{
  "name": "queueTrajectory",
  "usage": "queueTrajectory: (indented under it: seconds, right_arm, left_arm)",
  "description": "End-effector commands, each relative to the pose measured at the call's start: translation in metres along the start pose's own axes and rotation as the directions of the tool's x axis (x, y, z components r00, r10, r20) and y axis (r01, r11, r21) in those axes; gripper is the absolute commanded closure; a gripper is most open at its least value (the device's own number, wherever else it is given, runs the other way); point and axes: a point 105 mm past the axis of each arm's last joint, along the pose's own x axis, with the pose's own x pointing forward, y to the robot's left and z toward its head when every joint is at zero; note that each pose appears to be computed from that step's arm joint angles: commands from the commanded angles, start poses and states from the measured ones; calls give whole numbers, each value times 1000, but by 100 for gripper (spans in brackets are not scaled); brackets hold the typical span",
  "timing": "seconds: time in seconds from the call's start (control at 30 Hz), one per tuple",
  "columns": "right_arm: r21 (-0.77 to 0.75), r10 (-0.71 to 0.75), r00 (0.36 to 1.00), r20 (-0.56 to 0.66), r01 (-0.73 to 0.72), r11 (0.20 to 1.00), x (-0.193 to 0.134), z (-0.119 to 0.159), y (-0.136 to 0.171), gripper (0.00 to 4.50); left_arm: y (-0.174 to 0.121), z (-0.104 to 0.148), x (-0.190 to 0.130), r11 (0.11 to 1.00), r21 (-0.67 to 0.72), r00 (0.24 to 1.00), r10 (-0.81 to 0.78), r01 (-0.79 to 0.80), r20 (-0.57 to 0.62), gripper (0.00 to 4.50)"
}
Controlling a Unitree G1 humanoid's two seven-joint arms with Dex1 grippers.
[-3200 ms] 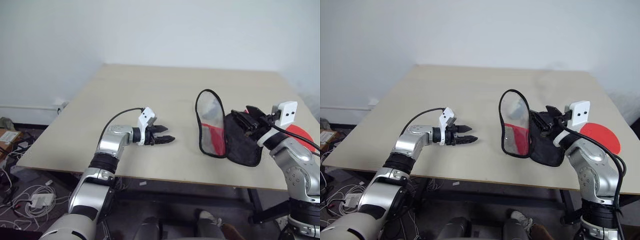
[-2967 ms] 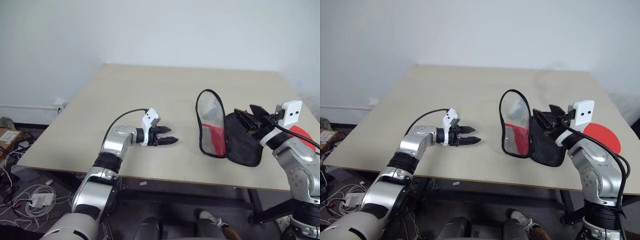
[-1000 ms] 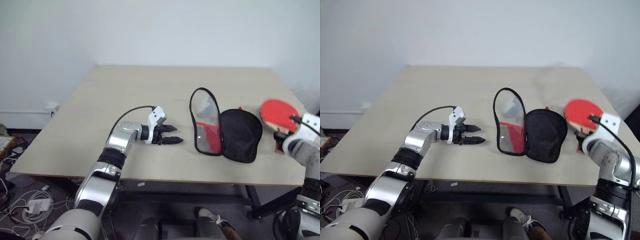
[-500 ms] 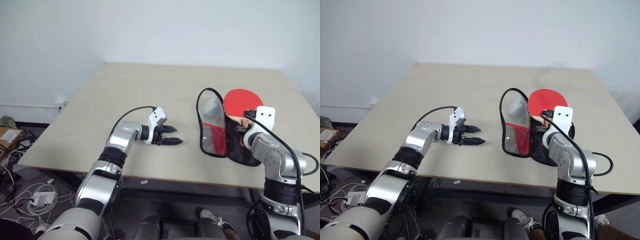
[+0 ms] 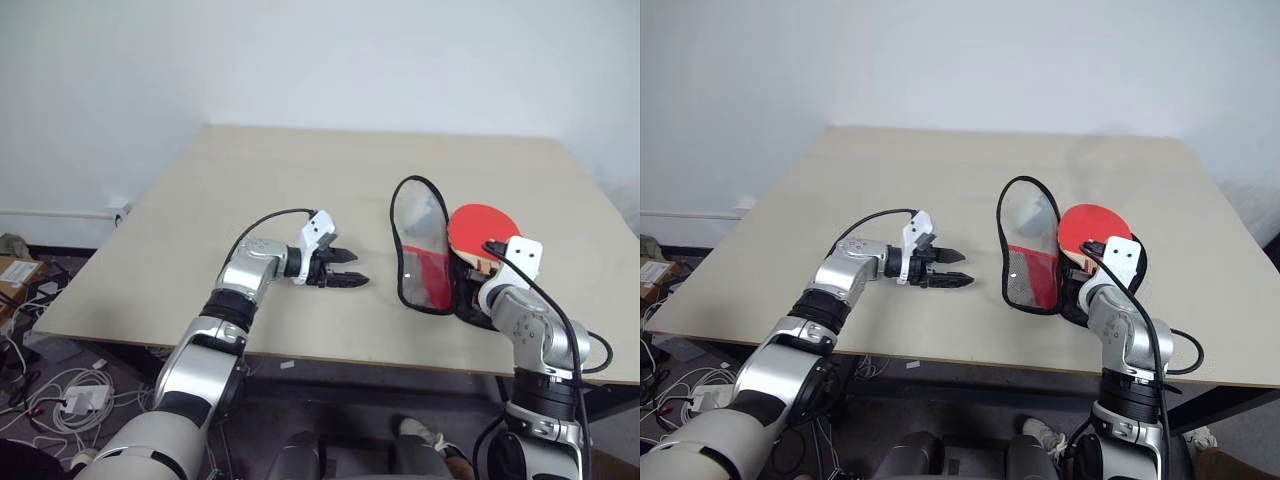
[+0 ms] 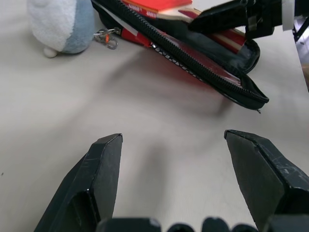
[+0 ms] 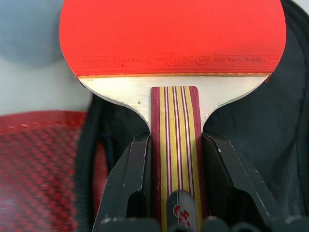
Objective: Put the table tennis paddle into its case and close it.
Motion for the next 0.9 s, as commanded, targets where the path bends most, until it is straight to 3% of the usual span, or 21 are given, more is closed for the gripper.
queueTrajectory:
  seconds: [0.03, 0.57, 0.9]
  right_arm:
    - [-38, -27, 998, 54, 29, 999, 0, 11, -5, 337]
    - [-7, -93, 994, 55, 94, 996, -14, 10, -21, 337]
    - [-15, -43, 999, 11, 43, 999, -13, -6, 1, 337]
  left_arm:
    - [4, 17, -6, 999, 47, 999, 15, -16, 29, 92]
    - [2, 18, -1, 999, 51, 1000, -7, 6, 20, 92]
    - [3, 19, 2, 999, 52, 1000, -10, 9, 20, 92]
